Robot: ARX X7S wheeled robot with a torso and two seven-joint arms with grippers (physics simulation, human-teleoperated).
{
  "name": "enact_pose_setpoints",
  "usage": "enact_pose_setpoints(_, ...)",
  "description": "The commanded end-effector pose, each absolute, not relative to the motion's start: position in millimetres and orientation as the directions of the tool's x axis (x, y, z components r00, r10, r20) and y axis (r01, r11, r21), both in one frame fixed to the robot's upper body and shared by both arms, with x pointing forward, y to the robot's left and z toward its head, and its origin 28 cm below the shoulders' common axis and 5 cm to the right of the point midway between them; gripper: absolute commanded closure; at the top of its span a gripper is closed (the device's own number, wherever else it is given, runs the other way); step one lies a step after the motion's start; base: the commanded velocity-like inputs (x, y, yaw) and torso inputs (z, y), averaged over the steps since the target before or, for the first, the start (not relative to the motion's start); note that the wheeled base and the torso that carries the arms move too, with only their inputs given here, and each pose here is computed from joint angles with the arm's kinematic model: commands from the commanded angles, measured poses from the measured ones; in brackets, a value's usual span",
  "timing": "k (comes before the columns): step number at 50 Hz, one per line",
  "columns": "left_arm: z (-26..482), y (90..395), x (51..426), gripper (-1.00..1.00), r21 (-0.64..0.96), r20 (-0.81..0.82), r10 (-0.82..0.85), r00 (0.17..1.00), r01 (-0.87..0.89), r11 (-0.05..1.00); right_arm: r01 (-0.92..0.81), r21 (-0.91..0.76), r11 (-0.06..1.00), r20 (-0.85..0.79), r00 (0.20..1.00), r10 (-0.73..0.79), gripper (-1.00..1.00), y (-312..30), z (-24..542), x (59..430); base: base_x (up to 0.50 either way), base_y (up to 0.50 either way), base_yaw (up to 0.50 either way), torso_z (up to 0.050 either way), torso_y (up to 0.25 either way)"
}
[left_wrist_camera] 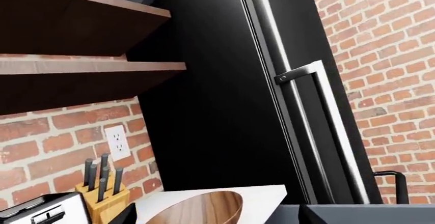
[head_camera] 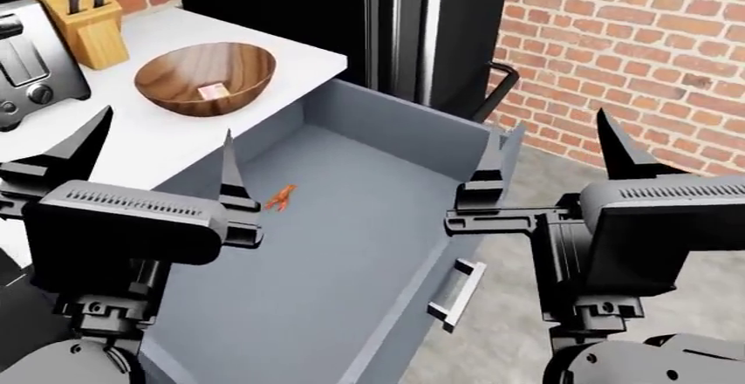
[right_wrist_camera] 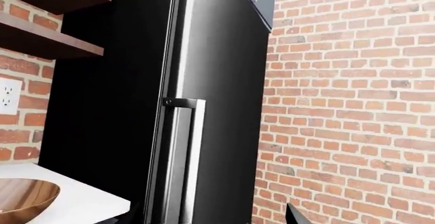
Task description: Place the bar in the bowl and close the drawer.
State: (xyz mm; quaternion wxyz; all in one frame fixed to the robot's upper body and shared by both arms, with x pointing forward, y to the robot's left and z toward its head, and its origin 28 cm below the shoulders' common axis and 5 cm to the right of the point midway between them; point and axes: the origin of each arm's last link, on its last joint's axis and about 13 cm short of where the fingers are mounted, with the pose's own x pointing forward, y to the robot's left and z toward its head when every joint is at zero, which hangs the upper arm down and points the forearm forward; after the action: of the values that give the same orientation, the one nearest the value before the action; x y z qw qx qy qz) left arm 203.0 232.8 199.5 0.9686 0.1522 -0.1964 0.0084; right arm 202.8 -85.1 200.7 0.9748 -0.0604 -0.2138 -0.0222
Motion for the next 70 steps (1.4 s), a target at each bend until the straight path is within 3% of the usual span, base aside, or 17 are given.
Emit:
enact_pose_setpoints(1,199.1,235.0,198.9,-1.0,0.293,0.387,-0.031,0.921,-0.091,0.952,0.097,-0.082,0.992,0.445,0.894,-0.051,-1.0,-84.0,201.4,199.3,0.42,0.28,0.0,0.0,0.0)
enact_pose_setpoints(15,196.9,234.6,197.0,-1.0,0.29,0.387,-0.026,0.922,-0.094,0.952,0.105,-0.1,0.989,0.438,0.898,-0.051,-1.0,-84.4,198.2,198.9,0.41,0.27,0.0,0.0,0.0)
enact_pose_setpoints(25,194.7,232.7,197.9,-1.0,0.293,0.382,-0.036,0.923,-0.084,0.953,0.092,-0.059,0.994,0.415,0.908,-0.059,-1.0,-84.2,196.2,200.1,0.0,0.0,-0.02,0.0,0.0)
enact_pose_setpoints(50,196.8,231.4,200.1,-1.0,0.308,0.38,-0.049,0.924,-0.076,0.948,0.054,-0.084,0.995,0.397,0.918,-0.016,-1.0,-79.4,193.1,204.4,0.0,0.0,-0.49,0.0,0.0)
enact_pose_setpoints(70,195.8,232.2,198.8,-1.0,0.302,0.38,-0.041,0.924,-0.083,0.95,0.046,-0.112,0.993,0.406,0.914,0.003,-1.0,-77.7,193.1,204.5,0.09,-0.03,0.0,0.0,0.0)
